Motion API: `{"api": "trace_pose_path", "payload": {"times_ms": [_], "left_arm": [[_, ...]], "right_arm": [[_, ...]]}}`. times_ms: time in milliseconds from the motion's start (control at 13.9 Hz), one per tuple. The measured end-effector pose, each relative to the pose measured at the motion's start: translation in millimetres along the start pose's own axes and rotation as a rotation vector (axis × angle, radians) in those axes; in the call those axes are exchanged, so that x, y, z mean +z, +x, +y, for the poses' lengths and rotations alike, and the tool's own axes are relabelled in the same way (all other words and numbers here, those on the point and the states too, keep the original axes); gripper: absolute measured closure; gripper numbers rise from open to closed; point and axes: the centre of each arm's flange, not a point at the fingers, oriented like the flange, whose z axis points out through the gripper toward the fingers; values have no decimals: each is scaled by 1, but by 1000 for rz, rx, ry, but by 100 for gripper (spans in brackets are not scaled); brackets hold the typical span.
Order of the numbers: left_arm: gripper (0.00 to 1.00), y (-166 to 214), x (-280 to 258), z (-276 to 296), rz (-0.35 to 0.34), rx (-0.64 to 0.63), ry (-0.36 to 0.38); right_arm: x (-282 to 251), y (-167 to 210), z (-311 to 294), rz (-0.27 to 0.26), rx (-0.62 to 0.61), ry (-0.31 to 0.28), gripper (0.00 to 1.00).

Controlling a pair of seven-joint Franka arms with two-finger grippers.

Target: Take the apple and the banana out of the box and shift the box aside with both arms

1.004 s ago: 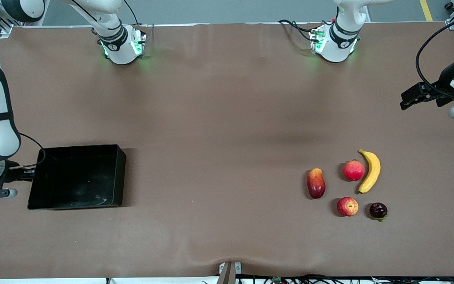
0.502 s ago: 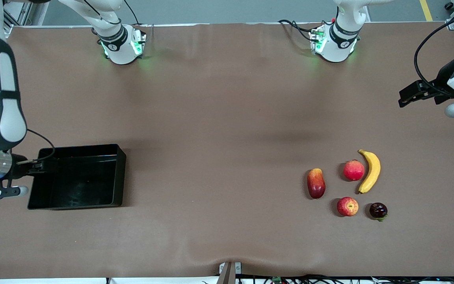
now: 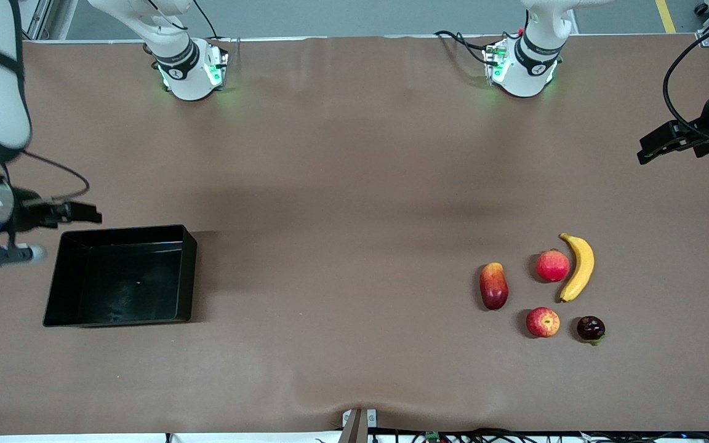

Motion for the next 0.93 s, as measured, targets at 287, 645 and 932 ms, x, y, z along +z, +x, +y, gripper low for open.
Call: {"api": "trace_pose_path", "payload": {"times_ms": [287,645,932], "left_arm": [[0,0,-1,0,2,0,0],[0,0,-1,0,2,0,0],[0,-1,-2,4,3,8,0]], "right_arm": [[-61,-50,-35,39,42,-15,0],[-91,-86,-39,35,66,-46,0],[-104,-93,-37,42,73,-61,0]]}}
